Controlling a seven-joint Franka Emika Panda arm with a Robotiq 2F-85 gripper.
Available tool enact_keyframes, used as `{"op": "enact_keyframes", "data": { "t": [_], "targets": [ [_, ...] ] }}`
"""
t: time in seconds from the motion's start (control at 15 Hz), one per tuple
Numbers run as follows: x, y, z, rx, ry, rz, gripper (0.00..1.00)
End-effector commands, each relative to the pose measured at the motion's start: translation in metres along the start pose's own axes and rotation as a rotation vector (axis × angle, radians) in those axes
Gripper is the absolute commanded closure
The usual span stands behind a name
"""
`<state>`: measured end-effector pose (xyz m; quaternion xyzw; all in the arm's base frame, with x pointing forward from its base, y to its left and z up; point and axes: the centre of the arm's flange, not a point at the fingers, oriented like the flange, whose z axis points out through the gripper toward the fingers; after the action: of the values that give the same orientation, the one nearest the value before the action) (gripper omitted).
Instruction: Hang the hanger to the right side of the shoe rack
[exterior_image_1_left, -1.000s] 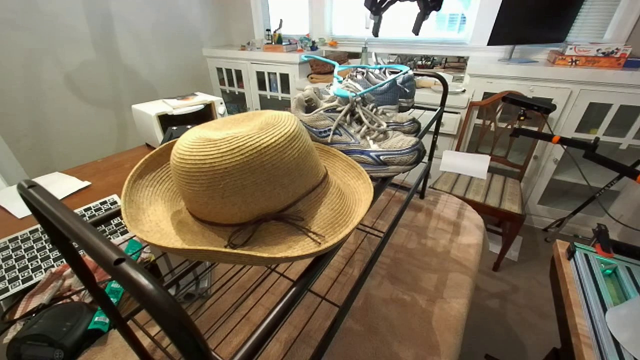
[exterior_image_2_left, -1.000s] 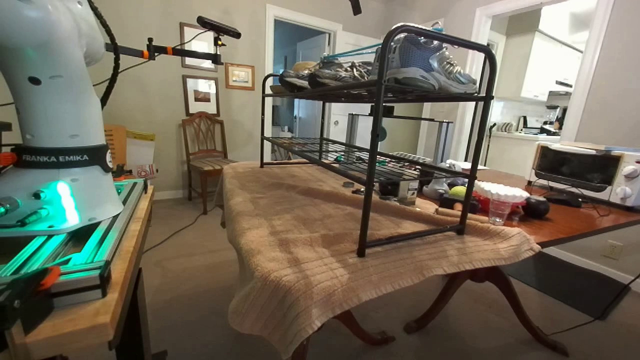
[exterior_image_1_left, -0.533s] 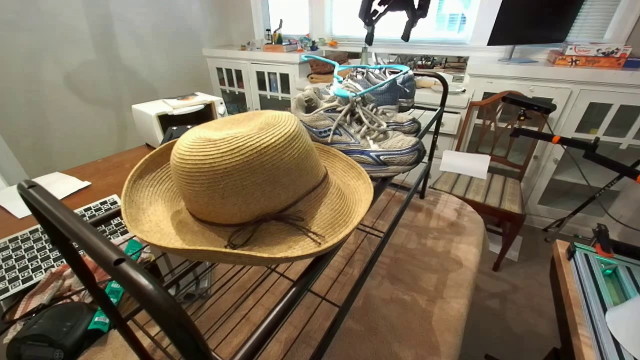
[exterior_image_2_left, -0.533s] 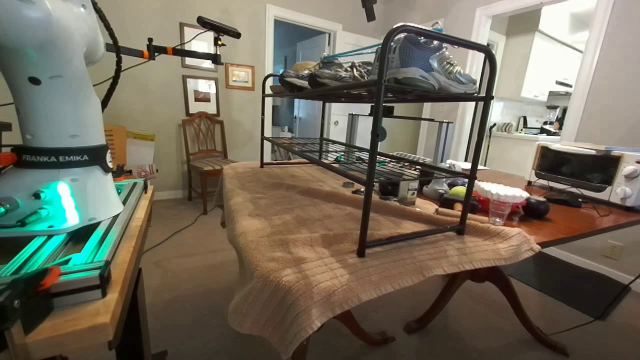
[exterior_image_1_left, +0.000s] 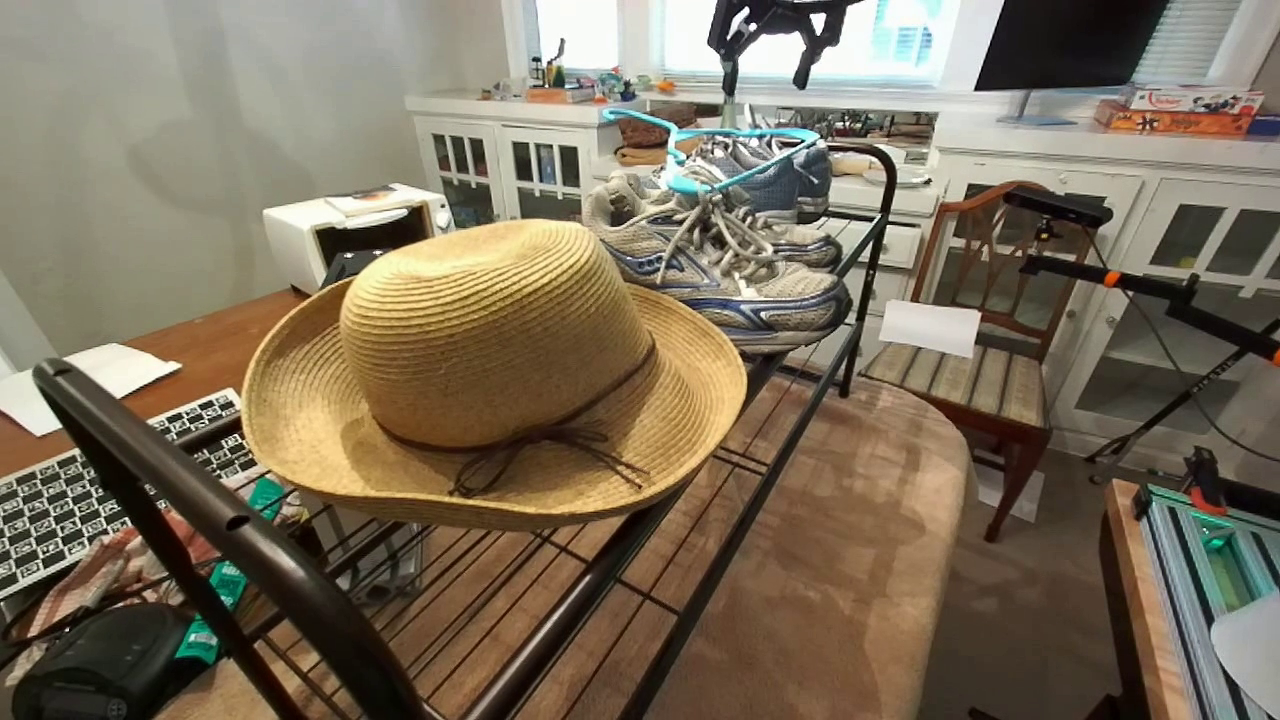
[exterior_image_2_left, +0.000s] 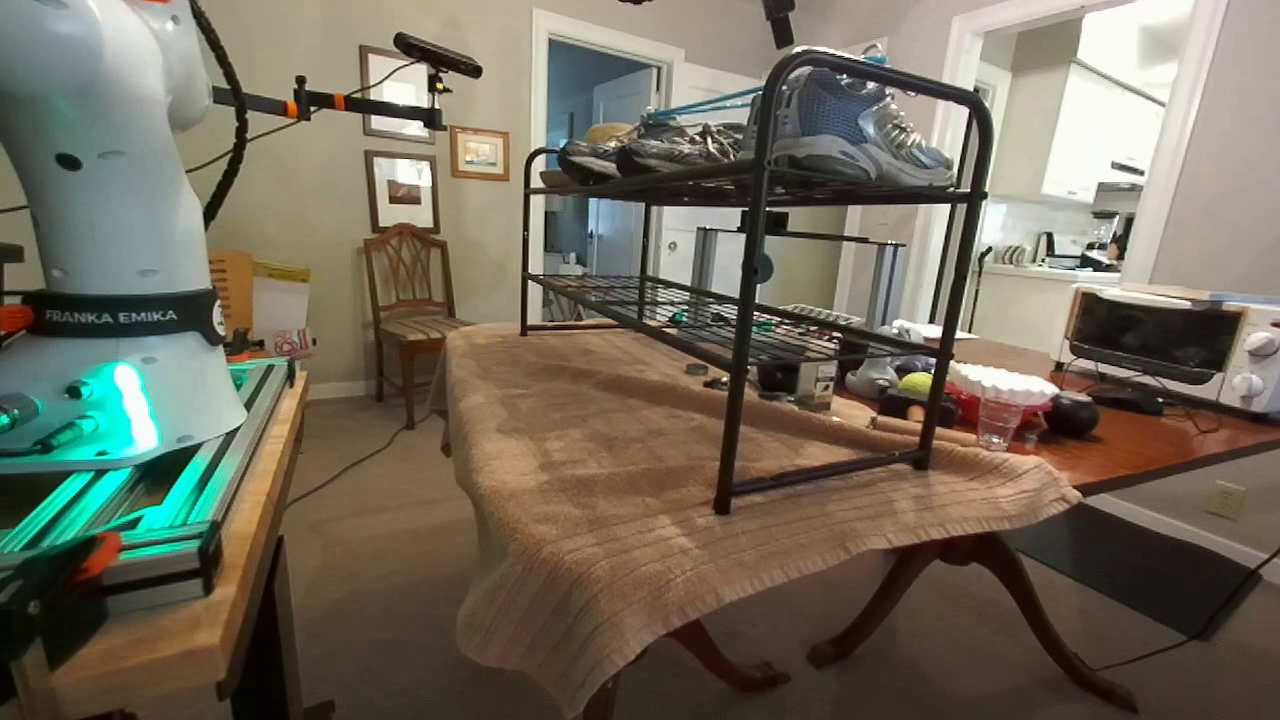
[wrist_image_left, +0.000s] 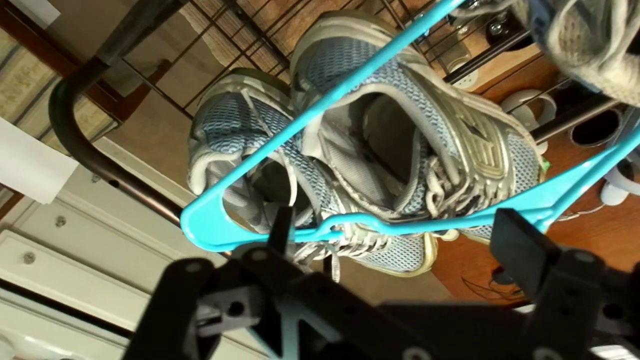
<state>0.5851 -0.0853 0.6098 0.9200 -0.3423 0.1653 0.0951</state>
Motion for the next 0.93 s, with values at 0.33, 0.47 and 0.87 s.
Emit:
{"op": "enact_keyframes", "data": {
  "t": [0.33,0.47,0.87],
  "targets": [
    [0.013,-0.008,0.018,-0.088,0.01,0.226,0.0],
    [0.013,-0.011,0.021,-0.101,-0.014,0.282,0.0],
    [0.012,-0.024,0.026,-0.133,-0.055,0.455,0.0]
  ]
}}
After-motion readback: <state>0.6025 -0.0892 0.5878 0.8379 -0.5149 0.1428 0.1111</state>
